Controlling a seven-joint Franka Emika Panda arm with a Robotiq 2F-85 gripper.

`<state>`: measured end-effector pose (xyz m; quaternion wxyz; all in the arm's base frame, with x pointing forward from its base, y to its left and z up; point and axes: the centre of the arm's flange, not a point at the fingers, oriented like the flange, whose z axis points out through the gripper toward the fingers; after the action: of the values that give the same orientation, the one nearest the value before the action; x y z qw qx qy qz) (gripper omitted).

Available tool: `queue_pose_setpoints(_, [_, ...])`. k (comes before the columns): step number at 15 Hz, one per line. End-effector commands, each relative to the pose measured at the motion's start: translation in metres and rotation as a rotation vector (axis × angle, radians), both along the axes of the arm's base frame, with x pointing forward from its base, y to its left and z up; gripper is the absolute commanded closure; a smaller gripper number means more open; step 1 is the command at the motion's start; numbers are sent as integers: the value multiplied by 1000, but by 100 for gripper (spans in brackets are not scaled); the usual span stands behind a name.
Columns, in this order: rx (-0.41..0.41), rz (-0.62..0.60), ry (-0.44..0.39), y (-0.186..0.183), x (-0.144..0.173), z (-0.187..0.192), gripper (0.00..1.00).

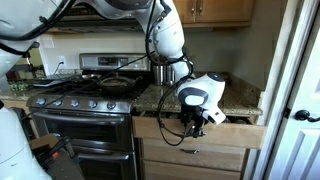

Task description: Open the first top drawer

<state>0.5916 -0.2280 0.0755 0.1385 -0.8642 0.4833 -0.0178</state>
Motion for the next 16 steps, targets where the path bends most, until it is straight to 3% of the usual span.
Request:
queue_pose_setpoints(1, [-92,57,108,-21,-71,-33,61])
queue_pose_setpoints(3, [-108,66,96,-20,-82,-22,56])
queue_pose_setpoints(6, [-160,68,61,-17,-99,3,55])
queue_pose_setpoints(9, [-245,107,27,-13,-118,19,38])
queue_pose_setpoints(14, [-395,282,-42,7,-138,36,4])
queue_pose_setpoints(16, [-426,321,-81,16,-140,44,0])
